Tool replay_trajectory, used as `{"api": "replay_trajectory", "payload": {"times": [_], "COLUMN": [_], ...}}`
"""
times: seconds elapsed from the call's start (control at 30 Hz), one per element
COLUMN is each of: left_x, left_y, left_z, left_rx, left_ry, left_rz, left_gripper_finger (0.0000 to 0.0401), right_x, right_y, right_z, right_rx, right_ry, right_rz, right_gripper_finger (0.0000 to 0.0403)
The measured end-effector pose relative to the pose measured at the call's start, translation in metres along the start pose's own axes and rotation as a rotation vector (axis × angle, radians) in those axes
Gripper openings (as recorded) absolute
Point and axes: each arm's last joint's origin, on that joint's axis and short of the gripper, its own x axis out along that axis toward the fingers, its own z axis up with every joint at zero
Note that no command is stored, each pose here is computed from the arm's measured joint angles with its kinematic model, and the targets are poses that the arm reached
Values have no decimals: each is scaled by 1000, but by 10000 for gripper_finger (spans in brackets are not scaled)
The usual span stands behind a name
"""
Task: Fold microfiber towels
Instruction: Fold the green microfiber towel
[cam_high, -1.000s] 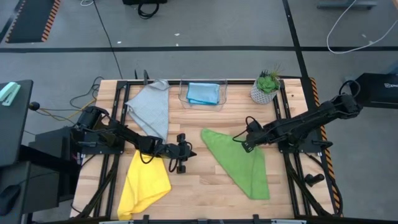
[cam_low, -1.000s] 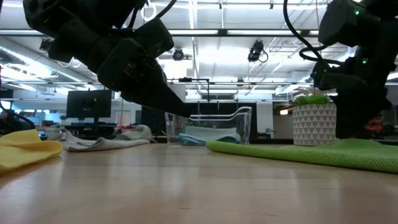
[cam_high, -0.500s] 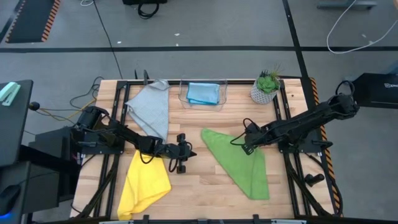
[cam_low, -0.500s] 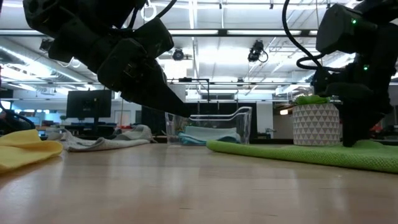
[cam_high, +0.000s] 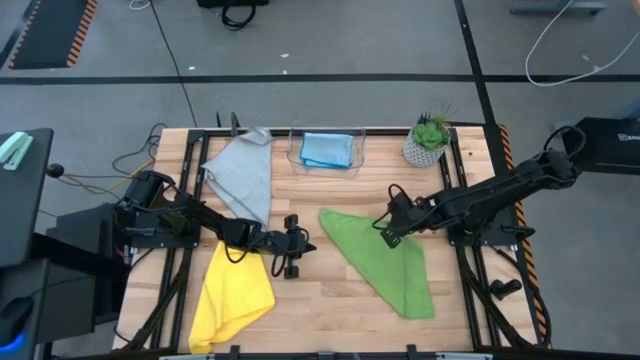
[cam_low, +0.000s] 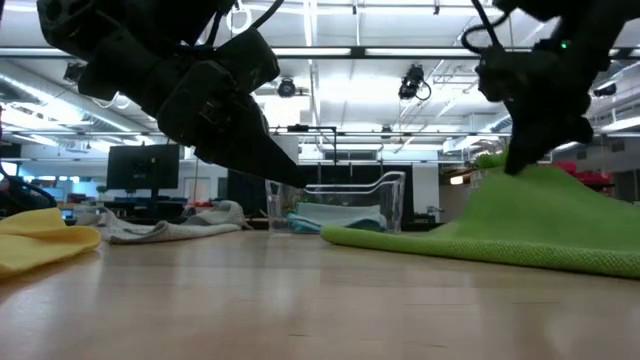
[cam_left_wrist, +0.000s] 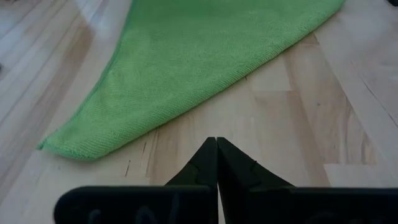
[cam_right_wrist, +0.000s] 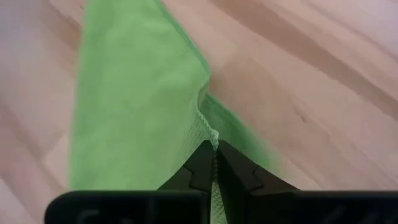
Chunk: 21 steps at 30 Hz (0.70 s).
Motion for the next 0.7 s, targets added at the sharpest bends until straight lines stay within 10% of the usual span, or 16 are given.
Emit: {"api": "replay_trajectory", "payload": {"times": [0.7], "left_x": [-21], "left_y": [1], "left_z": [26], "left_rx": [21], "left_ry": [-114], "left_rz": [-19], "left_gripper_finger": [7], "right_x": [27], "right_y": [98], "right_z": [-17], "right_rx": [-85], "right_ry": [-163], "right_rz": [382], "right_gripper_finger": [20]}}
